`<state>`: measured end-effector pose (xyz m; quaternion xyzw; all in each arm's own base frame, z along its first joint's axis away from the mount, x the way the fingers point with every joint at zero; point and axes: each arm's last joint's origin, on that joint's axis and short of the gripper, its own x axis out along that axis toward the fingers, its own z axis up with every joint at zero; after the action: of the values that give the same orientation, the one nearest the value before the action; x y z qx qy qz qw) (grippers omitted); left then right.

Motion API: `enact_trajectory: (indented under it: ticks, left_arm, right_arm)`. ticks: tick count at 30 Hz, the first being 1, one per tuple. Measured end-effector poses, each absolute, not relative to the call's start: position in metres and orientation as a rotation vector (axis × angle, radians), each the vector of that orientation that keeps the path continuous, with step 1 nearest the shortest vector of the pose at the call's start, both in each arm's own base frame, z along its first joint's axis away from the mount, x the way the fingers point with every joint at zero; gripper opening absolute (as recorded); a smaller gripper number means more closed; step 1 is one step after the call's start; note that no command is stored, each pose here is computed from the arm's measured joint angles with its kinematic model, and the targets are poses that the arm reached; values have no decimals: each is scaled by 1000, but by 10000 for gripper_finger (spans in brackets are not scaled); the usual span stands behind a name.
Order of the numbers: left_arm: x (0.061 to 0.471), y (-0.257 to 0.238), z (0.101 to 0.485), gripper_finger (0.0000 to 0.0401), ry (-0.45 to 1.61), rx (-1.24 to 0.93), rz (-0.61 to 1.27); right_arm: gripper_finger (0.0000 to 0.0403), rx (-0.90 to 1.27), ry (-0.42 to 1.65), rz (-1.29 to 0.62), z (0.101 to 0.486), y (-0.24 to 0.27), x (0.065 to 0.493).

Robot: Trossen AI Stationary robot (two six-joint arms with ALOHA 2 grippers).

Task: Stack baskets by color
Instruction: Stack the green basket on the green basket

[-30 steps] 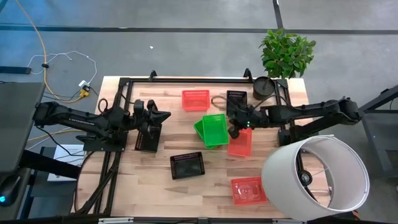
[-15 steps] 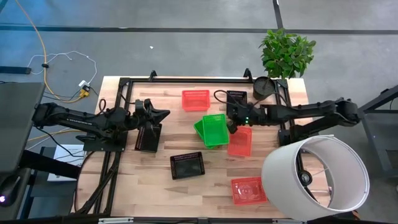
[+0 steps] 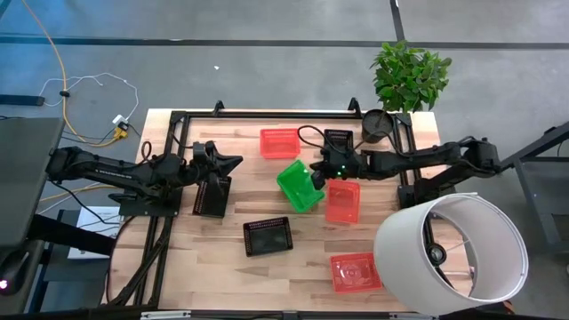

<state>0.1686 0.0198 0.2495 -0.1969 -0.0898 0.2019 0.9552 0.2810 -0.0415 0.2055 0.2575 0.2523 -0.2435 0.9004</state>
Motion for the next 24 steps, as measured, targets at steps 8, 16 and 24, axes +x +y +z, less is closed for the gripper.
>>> enact_trajectory:
  ticks: [8,16,24]
  left_arm:
    - [168,20,249,0,-187,-402,433]
    - [168,21,249,0,-191,-404,453]
    - [168,21,249,0,-199,-426,461]
  right_arm:
    - [0,441,547,-508,216,-43,270]
    - [0,367,442,-250,245,-36,263]
    - [0,351,532,-137,219,-49,279]
